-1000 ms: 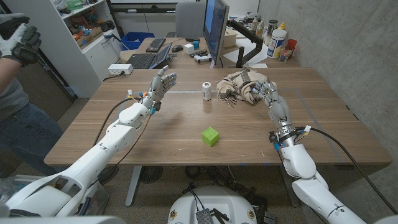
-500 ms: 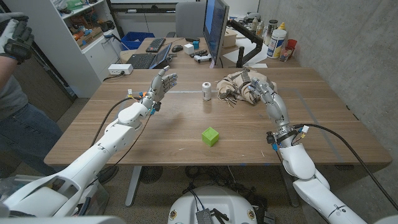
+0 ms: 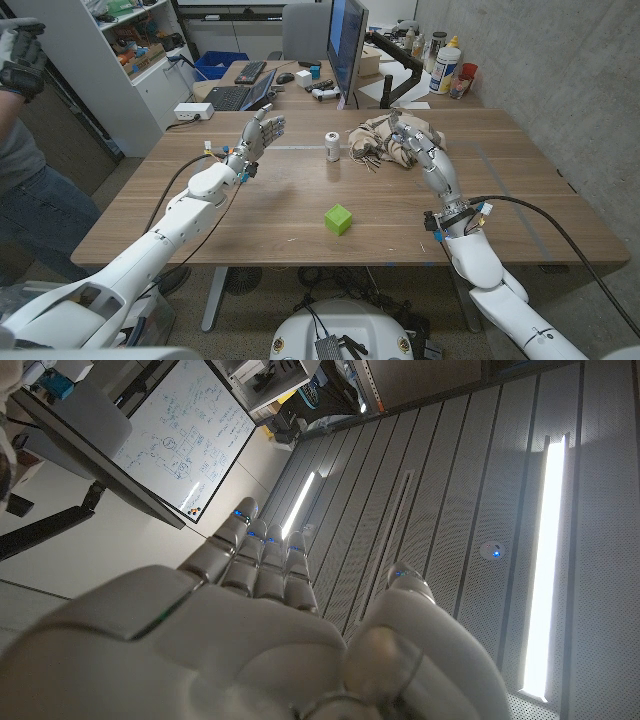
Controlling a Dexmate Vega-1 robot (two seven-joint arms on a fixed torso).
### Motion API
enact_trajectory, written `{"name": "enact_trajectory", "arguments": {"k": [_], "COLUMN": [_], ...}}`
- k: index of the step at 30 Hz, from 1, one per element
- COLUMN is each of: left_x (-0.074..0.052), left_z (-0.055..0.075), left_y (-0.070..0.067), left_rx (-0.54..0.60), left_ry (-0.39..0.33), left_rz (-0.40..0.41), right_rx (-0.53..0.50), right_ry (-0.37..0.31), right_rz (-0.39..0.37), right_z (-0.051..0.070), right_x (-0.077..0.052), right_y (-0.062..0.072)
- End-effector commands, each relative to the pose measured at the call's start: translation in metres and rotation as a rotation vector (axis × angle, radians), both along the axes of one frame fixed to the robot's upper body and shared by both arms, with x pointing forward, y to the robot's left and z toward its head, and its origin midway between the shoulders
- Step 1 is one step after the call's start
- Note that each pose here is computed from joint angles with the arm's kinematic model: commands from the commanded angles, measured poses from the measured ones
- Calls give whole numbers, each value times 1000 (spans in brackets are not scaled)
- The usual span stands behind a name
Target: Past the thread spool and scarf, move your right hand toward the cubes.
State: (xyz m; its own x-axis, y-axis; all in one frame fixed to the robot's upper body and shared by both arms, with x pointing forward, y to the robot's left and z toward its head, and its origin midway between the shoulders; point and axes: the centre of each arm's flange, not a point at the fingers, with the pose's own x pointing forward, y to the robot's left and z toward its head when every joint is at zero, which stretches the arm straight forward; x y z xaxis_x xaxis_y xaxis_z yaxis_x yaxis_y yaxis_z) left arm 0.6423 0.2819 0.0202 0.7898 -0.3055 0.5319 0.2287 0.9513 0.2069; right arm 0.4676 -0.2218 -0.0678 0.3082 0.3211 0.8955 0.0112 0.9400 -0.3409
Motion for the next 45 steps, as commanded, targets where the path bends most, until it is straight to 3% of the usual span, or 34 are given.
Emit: {"name": "enact_trajectory", "arguments": {"k": [1, 23, 45], "left_x": [0, -3, -8], "left_z": [4, 6, 4], "left_y": [1, 4, 4], "left_rx": [-4, 2, 3], "left_ry": [-14, -22, -23], "left_rz": [0, 6, -2], "right_rx": [-42, -171, -377], "right_ry": [-65, -201, -351], "right_rz": [-5, -60, -160], "right_z": [-1, 4, 13], "right_x": [-4, -13, -25], "right_y": [8, 26, 43]}}
